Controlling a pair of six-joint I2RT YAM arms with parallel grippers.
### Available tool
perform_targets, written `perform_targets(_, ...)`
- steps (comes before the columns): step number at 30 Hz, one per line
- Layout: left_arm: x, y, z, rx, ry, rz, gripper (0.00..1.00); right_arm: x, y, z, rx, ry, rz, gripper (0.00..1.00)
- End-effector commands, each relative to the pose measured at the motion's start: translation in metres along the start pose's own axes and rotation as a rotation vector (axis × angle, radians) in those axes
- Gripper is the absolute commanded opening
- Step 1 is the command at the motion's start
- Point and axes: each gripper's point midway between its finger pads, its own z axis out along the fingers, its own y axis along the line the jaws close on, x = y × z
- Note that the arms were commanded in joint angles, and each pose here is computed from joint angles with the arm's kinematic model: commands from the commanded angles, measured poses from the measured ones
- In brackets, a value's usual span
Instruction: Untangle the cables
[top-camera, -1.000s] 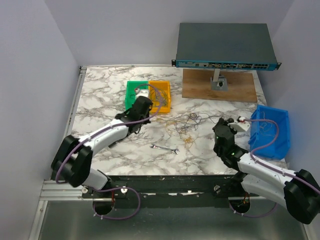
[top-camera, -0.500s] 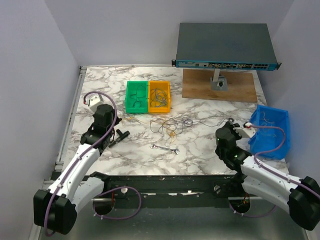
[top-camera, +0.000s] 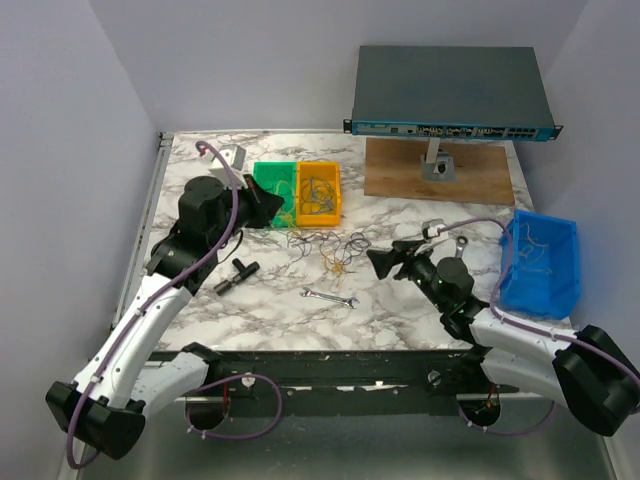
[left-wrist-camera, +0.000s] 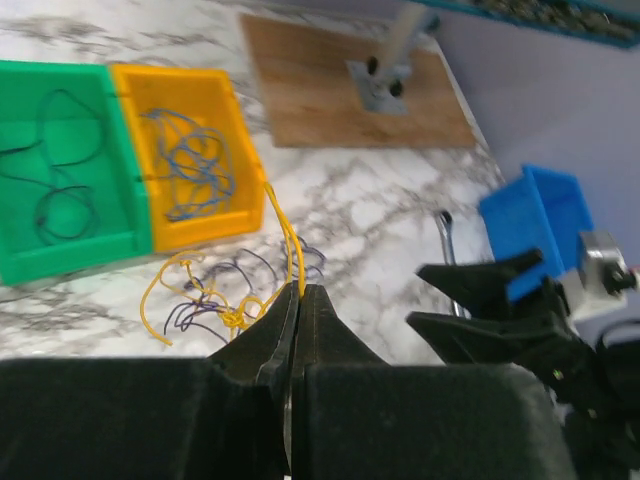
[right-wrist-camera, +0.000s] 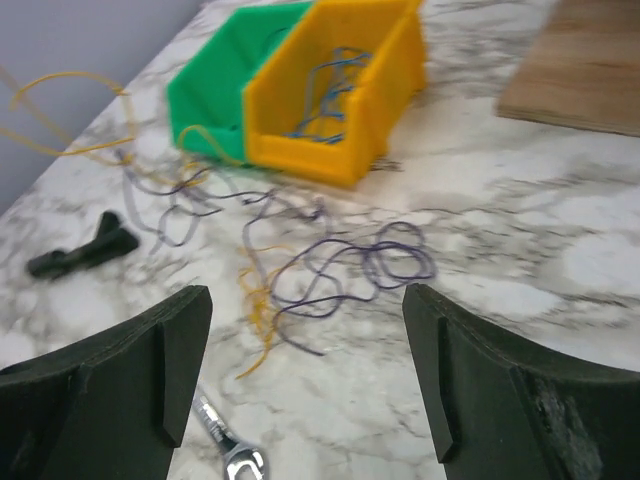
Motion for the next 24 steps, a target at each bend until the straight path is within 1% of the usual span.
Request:
perform_targets(1, 0.021, -0.065, -0.005, 0.245, 0.181, 0.126, 0.00, -0.020, 0.086, -0.008, -0.449, -0.022, -0.104, 0.85)
perform_targets(5, 0.018, -0.101, -0.010, 0.342, 0.245, 0.188, 0.00, -0.033, 0.116, -0.009, -0.560, -0.003, -0.138, 0.85)
perform_targets(10, 0.004, -0.136, -0.022, 0.442, 0.231, 0.214, 0.00, -0.040, 0.139, -0.007, -0.627, 0.010, -0.157, 0.87)
perform_targets(13, -0.005, -0.154, -0.029, 0.507, 0.220, 0.203, 0.00, -0.037, 0.151, 0.003, -0.636, 0.028, -0.161, 0.87)
perform_targets(18, -0.014, -0.184, -0.043, 0.636, 0.238, 0.155, 0.00, -0.021, 0.160, 0.037, -0.559, 0.065, -0.117, 0.83)
perform_targets(20, -0.022, -0.192, -0.048, 0.656, 0.228, 0.135, 0.00, -0.011, 0.164, 0.045, -0.554, 0.079, -0.088, 0.77)
perform_targets(22, -0.034, -0.194, -0.051, 0.641, 0.197, 0.133, 0.00, 0.006, 0.159, 0.050, -0.526, 0.104, -0.047, 0.65)
perform_targets(24, -0.050, -0.189, -0.053, 0.580, 0.149, 0.137, 0.00, 0.029, 0.142, 0.048, -0.465, 0.127, 0.009, 0.55)
